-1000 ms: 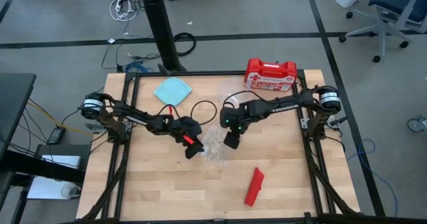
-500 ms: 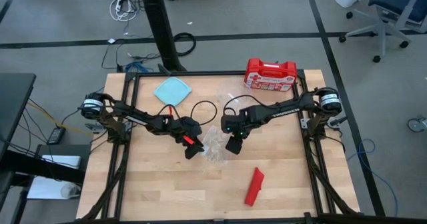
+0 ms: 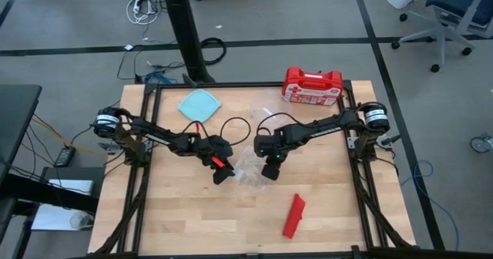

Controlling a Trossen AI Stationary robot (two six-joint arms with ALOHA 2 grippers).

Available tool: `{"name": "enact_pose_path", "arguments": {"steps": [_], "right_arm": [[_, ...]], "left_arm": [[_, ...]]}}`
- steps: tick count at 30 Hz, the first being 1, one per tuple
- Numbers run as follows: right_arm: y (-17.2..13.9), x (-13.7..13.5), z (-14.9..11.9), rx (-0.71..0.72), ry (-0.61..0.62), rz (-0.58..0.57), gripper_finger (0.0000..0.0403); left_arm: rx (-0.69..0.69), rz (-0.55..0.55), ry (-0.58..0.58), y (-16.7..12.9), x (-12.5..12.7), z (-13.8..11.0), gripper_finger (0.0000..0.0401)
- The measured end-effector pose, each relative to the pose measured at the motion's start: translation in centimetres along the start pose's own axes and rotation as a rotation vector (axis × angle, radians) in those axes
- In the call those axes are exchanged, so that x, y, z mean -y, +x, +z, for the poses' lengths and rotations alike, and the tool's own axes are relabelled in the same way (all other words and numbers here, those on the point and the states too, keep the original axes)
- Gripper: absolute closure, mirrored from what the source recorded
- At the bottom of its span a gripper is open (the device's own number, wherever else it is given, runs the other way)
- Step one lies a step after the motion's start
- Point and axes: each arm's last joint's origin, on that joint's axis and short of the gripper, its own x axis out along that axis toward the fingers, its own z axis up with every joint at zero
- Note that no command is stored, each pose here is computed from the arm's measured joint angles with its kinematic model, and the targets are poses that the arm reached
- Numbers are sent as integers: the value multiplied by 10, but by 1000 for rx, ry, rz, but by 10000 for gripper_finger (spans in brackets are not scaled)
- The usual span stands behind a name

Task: Roll bandage
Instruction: Open the transparent zip bag

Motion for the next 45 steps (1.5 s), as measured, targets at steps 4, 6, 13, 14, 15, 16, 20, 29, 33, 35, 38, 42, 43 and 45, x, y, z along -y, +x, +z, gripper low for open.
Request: {"name": "enact_pose_path", "arguments": {"steps": [4,6,13,14,15,16,20,29,33,35,38,42,43,45], "right_arm": [[0,0,-1,-8,-17,1,396],[-1,1,-1,0,-27,-15,400],[-33,-7,-6,162,-93,-155,401],[-40,-9,-7,196,-99,-173,401],[-47,-10,-8,231,-104,-192,401],[-55,-11,-10,266,-107,-218,401],[-83,-19,-20,408,-121,-301,402],[-108,-37,-38,579,-187,-435,402],[-112,-42,-44,591,-210,-452,402],[-116,-44,-48,607,-213,-443,403],[-126,-46,-53,633,-219,-420,403],[-143,-46,-61,679,-220,-388,403],[-147,-45,-63,691,-217,-379,403],[-154,-45,-66,718,-212,-365,403]], "left_arm": [[29,-2,33,0,1,2,249],[56,-7,46,0,2,5,249],[217,-58,69,-9,4,24,249],[260,-74,78,-14,6,29,249],[295,-86,85,-21,8,34,249],[333,-97,93,-27,10,39,249],[447,-109,107,-52,16,53,249],[617,-108,119,-98,20,69,249],[630,-72,150,-110,20,69,249],[612,-41,179,-115,18,67,249],[615,-27,198,-121,19,66,249],[612,-23,210,-122,19,66,249],[608,-29,219,-122,19,66,249],[590,-54,231,-122,20,65,249]]}}
